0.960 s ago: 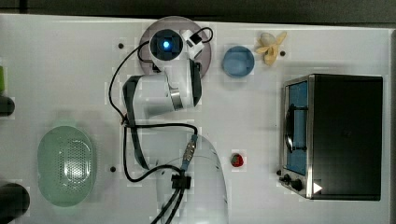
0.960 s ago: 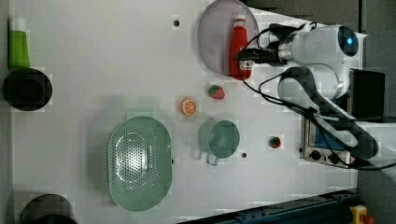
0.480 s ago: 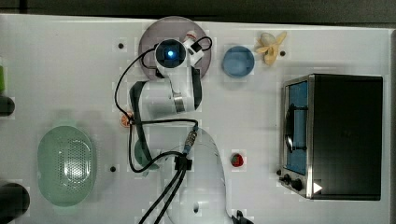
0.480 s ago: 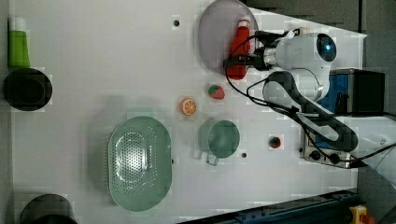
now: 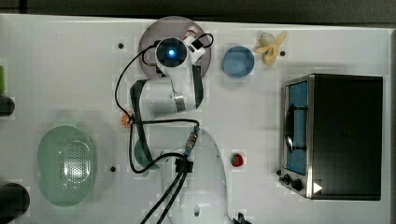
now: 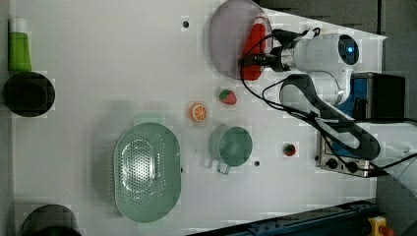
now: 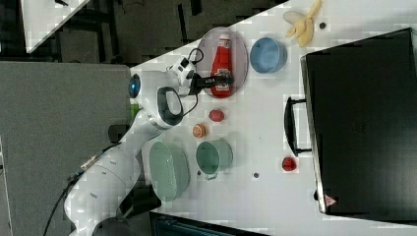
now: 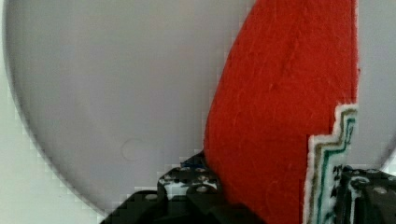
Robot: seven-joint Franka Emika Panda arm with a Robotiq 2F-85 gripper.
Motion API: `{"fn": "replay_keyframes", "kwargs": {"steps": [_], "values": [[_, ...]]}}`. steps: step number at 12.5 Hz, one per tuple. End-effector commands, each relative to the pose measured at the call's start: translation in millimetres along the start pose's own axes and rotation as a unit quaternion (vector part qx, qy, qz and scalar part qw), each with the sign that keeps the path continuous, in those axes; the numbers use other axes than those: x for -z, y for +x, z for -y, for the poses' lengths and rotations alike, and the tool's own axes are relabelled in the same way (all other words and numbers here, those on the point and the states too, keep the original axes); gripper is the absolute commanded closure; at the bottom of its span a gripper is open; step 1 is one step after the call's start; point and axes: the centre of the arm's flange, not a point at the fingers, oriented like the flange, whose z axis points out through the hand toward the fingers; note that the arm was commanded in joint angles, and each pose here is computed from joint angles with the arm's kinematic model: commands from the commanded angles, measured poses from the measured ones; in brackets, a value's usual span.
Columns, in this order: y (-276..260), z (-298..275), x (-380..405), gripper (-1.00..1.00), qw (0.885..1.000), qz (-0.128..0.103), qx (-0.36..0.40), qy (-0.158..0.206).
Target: Pick ketchup from plate and place it on table.
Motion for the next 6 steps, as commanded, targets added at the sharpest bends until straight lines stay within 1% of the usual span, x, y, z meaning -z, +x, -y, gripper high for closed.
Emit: {"fn": "replay_keyframes", "kwargs": {"steps": [1, 3, 4, 6], "values": [[29.4, -9.6, 111.8, -0.21, 0.997, -0.074, -0.020, 0.001], [26.0, -20.5, 165.8, -0.21, 0.997, -0.069, -0.029, -0.011], [22.0, -28.4, 194.1, -0.21, 0.997, -0.062, -0.035, -0.019], [7.9, -51.1, 241.4, -0.21, 0.997, -0.037, -0.055, -0.036]]}}
